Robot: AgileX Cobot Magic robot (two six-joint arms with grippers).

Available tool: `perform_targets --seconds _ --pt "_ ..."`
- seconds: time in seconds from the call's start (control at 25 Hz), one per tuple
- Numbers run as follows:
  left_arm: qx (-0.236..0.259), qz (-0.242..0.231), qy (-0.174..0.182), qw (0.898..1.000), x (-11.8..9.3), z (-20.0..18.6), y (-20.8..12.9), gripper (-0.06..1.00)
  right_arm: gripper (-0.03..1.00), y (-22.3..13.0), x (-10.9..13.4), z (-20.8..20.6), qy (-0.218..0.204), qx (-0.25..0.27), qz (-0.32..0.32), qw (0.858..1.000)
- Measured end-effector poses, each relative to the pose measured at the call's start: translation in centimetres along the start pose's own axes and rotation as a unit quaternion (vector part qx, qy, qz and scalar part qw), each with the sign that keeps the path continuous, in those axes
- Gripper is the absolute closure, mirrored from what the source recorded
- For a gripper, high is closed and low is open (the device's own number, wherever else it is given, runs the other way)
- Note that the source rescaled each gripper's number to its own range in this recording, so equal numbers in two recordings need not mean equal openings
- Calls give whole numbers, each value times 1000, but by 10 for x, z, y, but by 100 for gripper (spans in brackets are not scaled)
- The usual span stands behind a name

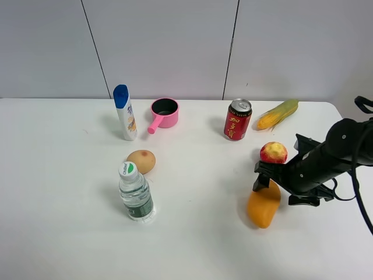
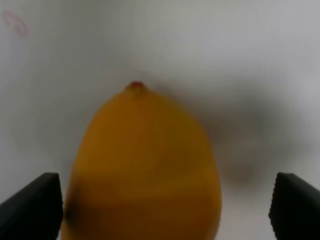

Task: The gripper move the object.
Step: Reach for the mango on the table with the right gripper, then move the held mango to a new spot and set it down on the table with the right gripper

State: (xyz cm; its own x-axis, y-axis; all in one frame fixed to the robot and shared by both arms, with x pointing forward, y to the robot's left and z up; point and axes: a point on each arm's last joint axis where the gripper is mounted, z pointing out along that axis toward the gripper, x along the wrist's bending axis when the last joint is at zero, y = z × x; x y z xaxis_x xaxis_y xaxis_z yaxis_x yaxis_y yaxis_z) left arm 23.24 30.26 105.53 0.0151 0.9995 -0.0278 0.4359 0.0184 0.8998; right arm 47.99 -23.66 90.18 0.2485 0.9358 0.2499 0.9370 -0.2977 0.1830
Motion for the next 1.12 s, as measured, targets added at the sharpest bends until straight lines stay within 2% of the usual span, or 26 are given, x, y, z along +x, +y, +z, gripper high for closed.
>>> perform_targets --seconds 0.12,0.16,0.2,0.24,0.28,0.36,0.88,1.12 --pt "0 0 0 1000 0 0 0 -6 -2 7 3 6 -1 2 0 1000" --pt "0 0 0 1000 0 0 0 -6 1 10 6 8 0 4 -4 1000" --pt "0 0 0 1000 0 0 0 -6 11 13 9 9 1 6 -8 1000" --pt "0 0 0 1000 0 0 0 -6 24 15 14 10 3 9 -13 1000" --pt "0 0 0 1000 0 0 0 -6 44 16 17 11 4 12 -18 1000" --pt "0 0 0 1000 0 0 0 -6 92 19 24 12 8 14 -23 1000" --pt "0 0 0 1000 0 0 0 -6 92 13 30 11 13 43 -37 998" --pt "0 0 0 1000 0 0 0 -6 92 16 37 -21 42 -4 -47 998"
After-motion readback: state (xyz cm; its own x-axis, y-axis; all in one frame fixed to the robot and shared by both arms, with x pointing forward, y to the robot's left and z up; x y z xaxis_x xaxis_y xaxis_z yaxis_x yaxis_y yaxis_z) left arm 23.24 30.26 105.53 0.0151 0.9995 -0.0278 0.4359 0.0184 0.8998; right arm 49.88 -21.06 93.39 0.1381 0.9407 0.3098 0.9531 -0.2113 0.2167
